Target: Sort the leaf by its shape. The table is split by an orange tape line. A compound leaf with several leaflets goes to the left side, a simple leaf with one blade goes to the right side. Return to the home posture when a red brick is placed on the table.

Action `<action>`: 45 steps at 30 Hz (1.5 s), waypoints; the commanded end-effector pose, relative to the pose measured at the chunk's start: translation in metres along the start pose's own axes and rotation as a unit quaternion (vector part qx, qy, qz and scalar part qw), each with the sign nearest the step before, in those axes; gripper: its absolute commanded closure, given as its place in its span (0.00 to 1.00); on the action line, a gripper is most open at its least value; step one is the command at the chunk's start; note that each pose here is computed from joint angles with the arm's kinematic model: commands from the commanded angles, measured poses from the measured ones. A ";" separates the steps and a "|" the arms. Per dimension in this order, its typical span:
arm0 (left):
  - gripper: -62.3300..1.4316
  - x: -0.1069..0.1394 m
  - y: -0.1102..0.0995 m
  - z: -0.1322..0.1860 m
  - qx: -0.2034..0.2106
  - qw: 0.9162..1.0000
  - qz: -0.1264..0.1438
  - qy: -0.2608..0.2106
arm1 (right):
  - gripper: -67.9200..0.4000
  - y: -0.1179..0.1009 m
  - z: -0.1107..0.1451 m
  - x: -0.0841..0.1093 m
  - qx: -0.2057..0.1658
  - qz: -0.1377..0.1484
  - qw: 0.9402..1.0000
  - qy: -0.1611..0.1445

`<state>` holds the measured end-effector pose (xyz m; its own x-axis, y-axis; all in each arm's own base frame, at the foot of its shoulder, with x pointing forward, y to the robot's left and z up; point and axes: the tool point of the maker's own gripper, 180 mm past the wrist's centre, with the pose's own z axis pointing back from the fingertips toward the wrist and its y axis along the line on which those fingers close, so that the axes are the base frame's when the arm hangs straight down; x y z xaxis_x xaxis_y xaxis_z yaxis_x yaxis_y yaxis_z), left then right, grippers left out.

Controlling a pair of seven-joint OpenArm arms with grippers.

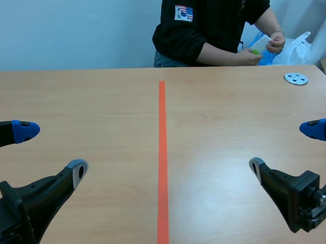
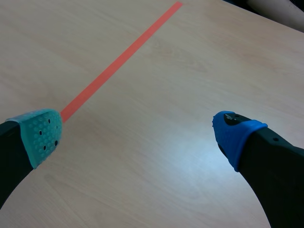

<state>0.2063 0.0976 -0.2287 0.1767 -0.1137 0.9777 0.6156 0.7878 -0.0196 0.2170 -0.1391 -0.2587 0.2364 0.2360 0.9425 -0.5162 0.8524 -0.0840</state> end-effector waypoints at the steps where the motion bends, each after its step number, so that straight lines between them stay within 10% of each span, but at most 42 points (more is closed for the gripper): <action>1: 0.00 0.010 -0.002 -0.001 -0.002 1.000 0.000 -0.016 | 0.00 -0.006 -0.001 0.009 -0.008 0.005 1.000 -0.016; 45: 0.00 0.009 -0.002 -0.001 -0.002 1.000 0.000 -0.013 | 0.00 -0.006 -0.007 0.005 -0.002 0.007 1.000 -0.002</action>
<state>0.2059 0.0979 -0.2309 0.1860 -0.1215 0.9750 0.6157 0.7877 -0.0193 0.2179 -0.1409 -0.2651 0.2677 0.2602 0.9277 -0.5183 0.8505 -0.0890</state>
